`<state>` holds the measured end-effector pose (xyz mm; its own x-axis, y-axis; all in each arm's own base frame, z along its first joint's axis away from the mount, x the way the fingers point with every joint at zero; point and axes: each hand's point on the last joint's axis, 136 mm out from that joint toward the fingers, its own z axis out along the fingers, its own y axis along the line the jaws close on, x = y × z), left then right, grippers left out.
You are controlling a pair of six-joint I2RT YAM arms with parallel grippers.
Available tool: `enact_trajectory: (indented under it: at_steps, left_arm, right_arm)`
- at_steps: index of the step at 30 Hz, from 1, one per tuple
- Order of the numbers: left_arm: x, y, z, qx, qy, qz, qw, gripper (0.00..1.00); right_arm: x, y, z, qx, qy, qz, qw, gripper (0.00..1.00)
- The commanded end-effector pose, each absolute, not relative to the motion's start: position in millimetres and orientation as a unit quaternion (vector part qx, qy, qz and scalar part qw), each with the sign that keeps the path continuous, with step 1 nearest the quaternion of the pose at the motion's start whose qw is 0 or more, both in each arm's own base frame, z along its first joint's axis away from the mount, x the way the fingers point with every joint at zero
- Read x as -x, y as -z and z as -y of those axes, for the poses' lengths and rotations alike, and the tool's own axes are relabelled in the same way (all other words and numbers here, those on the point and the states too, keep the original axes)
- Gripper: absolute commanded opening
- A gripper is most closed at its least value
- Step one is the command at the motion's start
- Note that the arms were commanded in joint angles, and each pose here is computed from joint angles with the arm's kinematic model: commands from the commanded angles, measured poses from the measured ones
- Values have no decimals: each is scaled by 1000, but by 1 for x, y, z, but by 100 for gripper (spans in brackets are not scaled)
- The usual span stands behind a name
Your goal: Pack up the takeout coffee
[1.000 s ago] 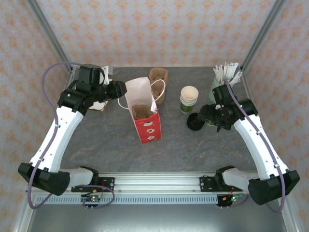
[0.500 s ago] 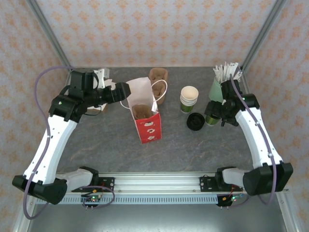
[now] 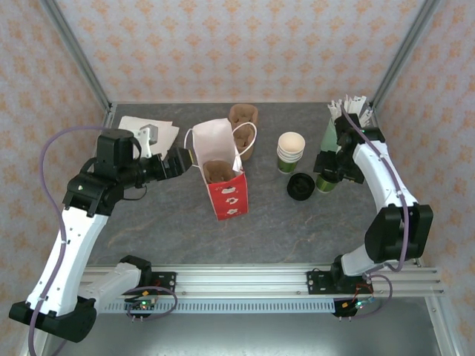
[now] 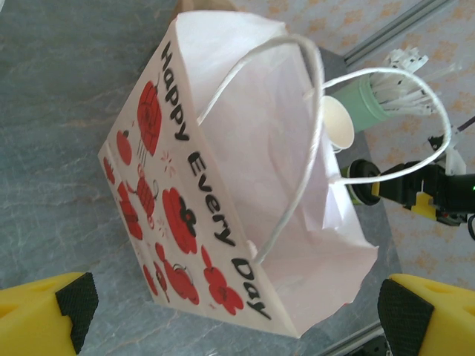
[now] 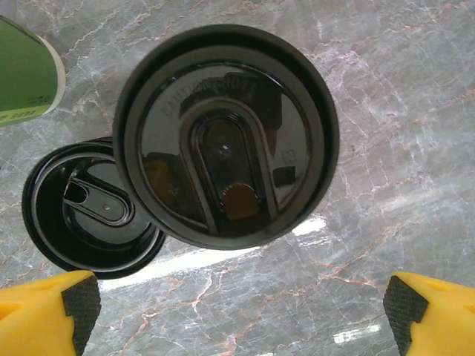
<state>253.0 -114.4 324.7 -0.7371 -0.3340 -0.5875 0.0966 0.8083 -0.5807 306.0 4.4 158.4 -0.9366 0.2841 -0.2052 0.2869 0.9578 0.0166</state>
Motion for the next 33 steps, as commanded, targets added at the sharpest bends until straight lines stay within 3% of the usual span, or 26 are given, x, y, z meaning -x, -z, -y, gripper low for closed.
enact_trajectory:
  at_steps: [1,33]
  left_arm:
    - [-249,-319,106,76,282,-886,360,100]
    - [-250,-319,103,79,273,-890,357,100]
  right_arm:
    - [-321,-159,-2,-130,8,-985,109,99]
    - [-351,-115,4,-125,2,-989,78,99]
